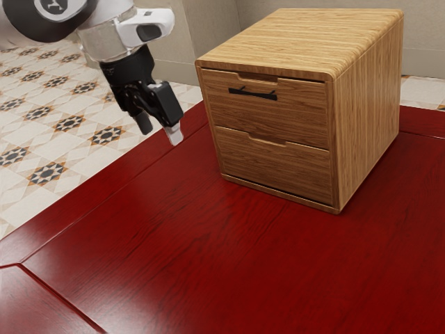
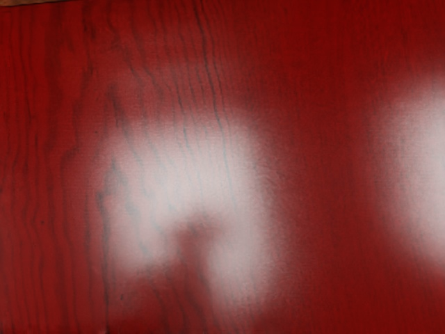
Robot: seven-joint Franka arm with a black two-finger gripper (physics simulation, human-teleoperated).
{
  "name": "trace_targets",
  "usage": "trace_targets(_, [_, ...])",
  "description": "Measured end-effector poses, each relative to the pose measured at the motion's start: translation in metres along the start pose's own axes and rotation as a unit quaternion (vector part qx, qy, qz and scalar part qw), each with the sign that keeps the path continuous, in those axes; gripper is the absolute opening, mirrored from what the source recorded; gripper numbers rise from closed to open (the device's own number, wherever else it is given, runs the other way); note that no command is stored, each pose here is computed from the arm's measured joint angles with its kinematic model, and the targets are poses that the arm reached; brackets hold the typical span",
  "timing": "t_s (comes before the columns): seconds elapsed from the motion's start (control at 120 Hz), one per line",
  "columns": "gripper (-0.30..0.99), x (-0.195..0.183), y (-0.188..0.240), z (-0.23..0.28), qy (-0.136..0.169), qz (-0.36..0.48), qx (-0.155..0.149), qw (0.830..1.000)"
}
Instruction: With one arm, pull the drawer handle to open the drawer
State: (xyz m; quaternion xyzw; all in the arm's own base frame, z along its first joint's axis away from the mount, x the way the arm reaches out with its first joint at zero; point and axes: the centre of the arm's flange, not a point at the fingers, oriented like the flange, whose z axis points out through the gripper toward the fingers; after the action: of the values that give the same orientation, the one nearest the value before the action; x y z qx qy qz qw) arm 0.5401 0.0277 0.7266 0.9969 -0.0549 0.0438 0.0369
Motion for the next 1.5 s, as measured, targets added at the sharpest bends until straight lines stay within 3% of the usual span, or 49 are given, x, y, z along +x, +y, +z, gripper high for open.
trace_targets(0.067, [0.66,-0.013,-0.083,0.001,-0.001,-0.074,0.018,0.997])
trace_targets(0.158, [0.67,-0.082,-0.226,-0.015,0.01,-0.213,0.028,0.977])
trace_targets(0.25, [0.67,-0.117,-0.272,-0.022,0.019,-0.26,0.023,0.965])
trace_targets(0.292, [0.67,-0.116,-0.256,-0.054,0.048,-0.24,0.042,0.969])
trace_targets(0.367, [0.67,-0.111,-0.184,-0.119,0.106,-0.144,0.079,0.981])
trace_targets(0.442, [0.67,-0.094,-0.12,-0.136,0.122,-0.034,0.091,0.988])
trace_targets(0.55, [0.67,-0.075,-0.067,-0.134,0.117,0.086,0.099,0.984])
trace_targets(0.75, [0.67,-0.072,-0.061,-0.13,0.098,0.183,0.113,0.972])
trace_targets(0.942, [0.67,-0.066,0.001,-0.123,0.089,0.31,0.103,0.941])
trace_targets(1.175, [0.67,-0.097,0.024,-0.105,0.062,0.366,0.117,0.921])
trace_targets(1.5, [0.67,-0.048,0.031,-0.06,0.076,0.43,0.137,0.889])
